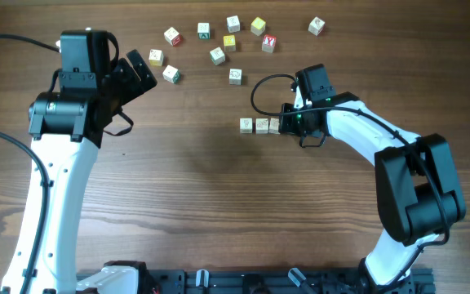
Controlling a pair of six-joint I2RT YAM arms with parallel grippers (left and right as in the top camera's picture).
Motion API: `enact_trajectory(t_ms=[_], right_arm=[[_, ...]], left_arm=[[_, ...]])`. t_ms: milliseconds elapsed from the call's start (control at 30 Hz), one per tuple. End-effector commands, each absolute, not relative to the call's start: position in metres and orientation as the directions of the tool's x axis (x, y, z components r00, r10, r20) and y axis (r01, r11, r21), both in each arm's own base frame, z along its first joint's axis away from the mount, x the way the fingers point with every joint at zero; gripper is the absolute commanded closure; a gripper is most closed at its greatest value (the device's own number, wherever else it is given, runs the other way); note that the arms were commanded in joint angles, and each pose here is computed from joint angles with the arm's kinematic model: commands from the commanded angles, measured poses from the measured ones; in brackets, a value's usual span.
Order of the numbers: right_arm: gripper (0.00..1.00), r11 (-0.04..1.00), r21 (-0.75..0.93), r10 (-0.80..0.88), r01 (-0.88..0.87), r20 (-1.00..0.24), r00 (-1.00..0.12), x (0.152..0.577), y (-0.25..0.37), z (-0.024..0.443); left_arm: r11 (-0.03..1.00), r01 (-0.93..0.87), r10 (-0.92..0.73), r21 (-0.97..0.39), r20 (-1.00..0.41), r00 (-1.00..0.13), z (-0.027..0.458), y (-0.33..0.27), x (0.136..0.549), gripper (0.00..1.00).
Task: Form a horizontal line
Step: 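Place the block at right end of the row with right gripper, then lift right gripper away and reach left gripper toward cluster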
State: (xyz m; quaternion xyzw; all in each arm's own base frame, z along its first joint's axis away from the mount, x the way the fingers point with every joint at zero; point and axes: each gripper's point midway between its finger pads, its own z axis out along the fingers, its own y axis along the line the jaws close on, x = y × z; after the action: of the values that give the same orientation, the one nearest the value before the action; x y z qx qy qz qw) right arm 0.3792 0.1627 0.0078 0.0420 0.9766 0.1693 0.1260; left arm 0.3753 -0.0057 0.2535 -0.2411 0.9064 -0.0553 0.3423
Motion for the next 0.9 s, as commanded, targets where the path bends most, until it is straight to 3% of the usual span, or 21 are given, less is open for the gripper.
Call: enact_trajectory(t_ms=[0,500,733,867], right_arm=[[0.95,0.929,0.37,0.095,0.0,-0.238,-0.967,0.378,0.171,0.012],[0.92,0.932,0.357,0.046,-0.068,-0.302,-0.952,0.388,0.173,0.015],[0.73,0.973,0.228,0.09,-0.018,-0.457,-0.885,0.425,0.149,0.024],[0.7,0.971,0.238,0.093,-0.029,-0.489,-0.868,0.437,0.153,0.039]], left_arm=[[0.871,-0.401,-0.487,-0.283,-0.598,-0.637,0.259,-0.005,0.373,0.0],[0.871,-0.401,-0.487,-0.283,-0.598,-0.637,0.259,-0.005,0.373,0.0],[0.871,-0.401,-0.487,-0.283,-0.598,-0.637,0.259,-0.005,0.373,0.0],[0.871,-0.401,-0.487,-0.283,-0.598,-0.637,0.259,-0.005,0.373,0.0]])
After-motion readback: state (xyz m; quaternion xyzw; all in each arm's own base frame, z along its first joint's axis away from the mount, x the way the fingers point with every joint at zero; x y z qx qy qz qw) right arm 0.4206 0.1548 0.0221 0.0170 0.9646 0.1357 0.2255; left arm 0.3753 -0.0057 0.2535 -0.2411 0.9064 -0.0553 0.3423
